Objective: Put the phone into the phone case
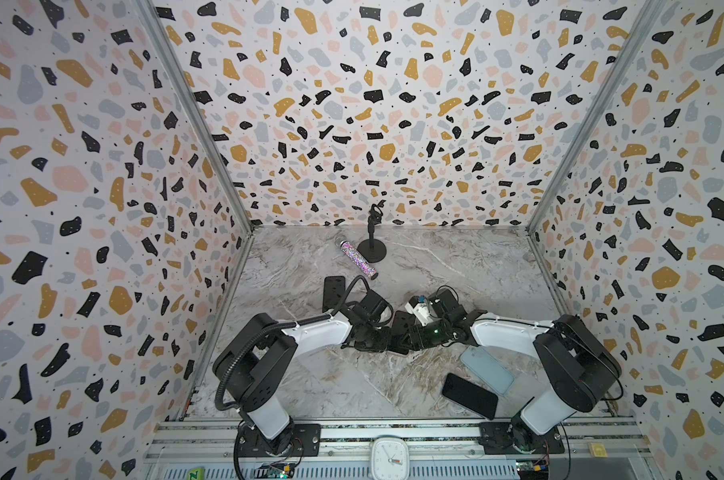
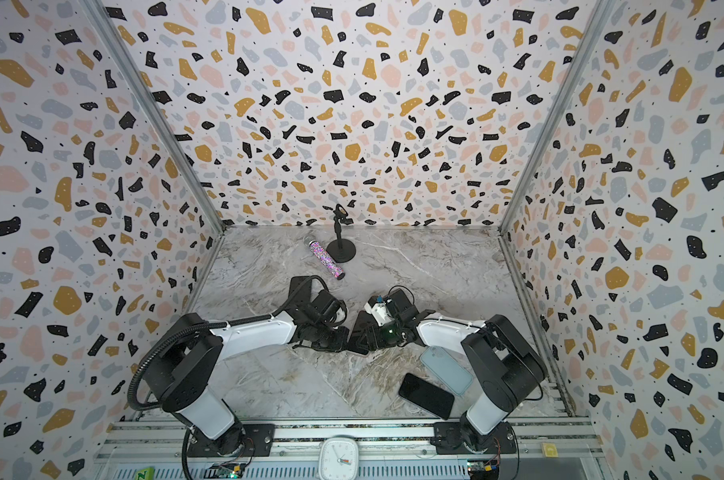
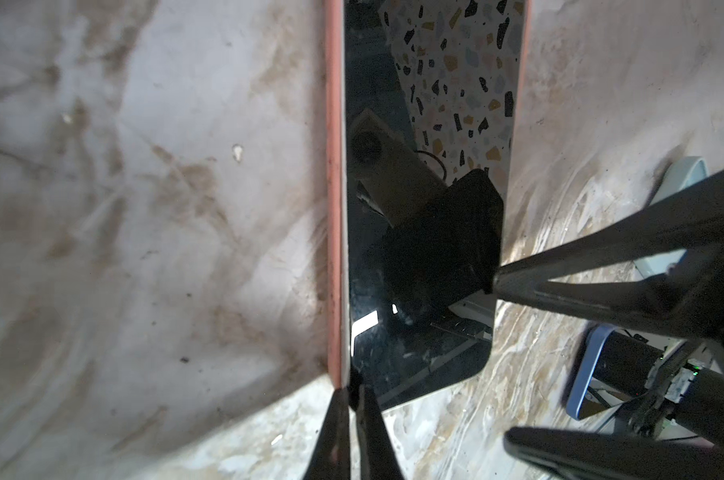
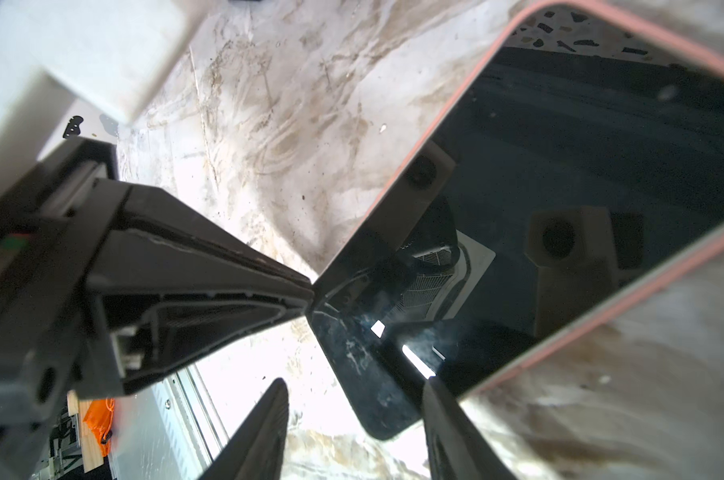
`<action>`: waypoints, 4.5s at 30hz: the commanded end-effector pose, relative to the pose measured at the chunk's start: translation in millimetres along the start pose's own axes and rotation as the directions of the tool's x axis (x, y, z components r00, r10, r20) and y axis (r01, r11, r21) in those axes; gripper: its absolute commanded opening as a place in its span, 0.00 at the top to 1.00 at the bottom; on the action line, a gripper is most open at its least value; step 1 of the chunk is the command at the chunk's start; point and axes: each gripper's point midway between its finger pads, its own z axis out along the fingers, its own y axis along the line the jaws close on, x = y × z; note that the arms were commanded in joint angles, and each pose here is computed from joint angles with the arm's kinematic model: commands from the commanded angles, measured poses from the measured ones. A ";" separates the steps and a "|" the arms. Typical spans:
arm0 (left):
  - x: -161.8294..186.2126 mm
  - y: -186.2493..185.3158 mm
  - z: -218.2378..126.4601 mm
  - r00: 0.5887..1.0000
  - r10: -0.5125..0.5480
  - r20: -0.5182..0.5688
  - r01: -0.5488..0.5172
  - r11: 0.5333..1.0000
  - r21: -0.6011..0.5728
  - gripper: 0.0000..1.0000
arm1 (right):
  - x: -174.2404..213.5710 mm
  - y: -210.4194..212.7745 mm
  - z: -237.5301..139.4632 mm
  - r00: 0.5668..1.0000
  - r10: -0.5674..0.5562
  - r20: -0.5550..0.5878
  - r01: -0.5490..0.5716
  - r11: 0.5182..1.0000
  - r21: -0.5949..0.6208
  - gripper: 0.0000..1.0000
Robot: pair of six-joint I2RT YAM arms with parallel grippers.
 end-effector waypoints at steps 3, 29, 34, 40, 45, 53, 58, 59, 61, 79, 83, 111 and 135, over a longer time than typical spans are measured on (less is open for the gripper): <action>25.1 19.1 15.8 0.995 -0.019 -0.096 0.012 0.997 -0.072 0.98 | -1.9 -5.1 -10.8 1.000 -0.011 0.007 0.011 0.998 0.059 0.46; 39.9 28.9 35.8 0.991 -0.030 -0.128 0.021 0.997 -0.071 1.00 | 13.2 -7.0 5.4 0.999 0.036 -0.030 -0.036 0.999 0.002 0.45; 37.1 28.4 30.5 0.992 -0.022 -0.123 0.012 0.997 -0.082 1.00 | 13.5 -5.1 5.1 0.999 0.033 -0.034 -0.033 0.999 0.002 0.46; 5.5 5.3 -1.1 0.999 0.017 -0.028 -0.019 0.997 -0.071 0.97 | 4.8 -4.7 -6.8 0.999 0.031 -0.008 -0.031 0.999 0.044 0.48; -12.2 -11.1 -13.9 0.999 0.035 0.025 -0.034 0.999 -0.035 0.81 | 10.0 -2.9 -14.2 0.999 0.040 -0.013 -0.039 0.998 0.050 0.54; -17.9 -15.7 -8.6 0.999 -0.002 0.051 -0.003 0.996 0.093 0.71 | 17.2 2.5 -22.5 0.998 0.070 -0.006 -0.069 0.997 0.037 0.61; -13.9 -14.3 -1.3 0.999 -0.027 0.040 0.022 0.990 0.138 0.70 | 21.7 6.3 -16.5 0.997 0.073 -0.015 -0.073 0.997 0.034 0.65; -11.3 -12.9 0.7 0.999 -0.033 0.031 0.028 0.989 0.143 0.68 | 22.8 6.5 -14.5 0.997 0.072 -0.021 -0.071 0.997 0.038 0.65; -8.3 -10.9 3.0 0.999 -0.038 0.024 0.034 0.988 0.148 0.65 | 25.9 6.2 -10.6 0.997 0.075 -0.034 -0.073 0.996 0.041 0.66; 10.9 -20.0 22.7 0.997 -0.051 -0.064 0.065 0.969 0.238 0.71 | 26.1 -23.2 -28.6 0.996 0.085 -0.013 -0.080 0.973 0.217 0.68; 9.7 -21.4 21.7 0.997 -0.052 -0.055 0.064 0.969 0.240 0.72 | 26.7 -27.6 -27.2 0.993 0.116 -0.012 -0.109 0.965 0.238 0.71; 10.6 -29.0 24.9 0.997 -0.060 -0.048 0.070 0.963 0.261 0.72 | 23.6 -7.4 2.3 0.992 0.115 -0.047 -0.107 0.983 0.150 0.84; 12.6 -25.6 10.8 0.999 -0.018 -0.033 0.024 0.984 0.175 0.74 | 18.7 -0.6 -12.0 0.995 0.098 -0.020 -0.092 0.978 0.186 0.76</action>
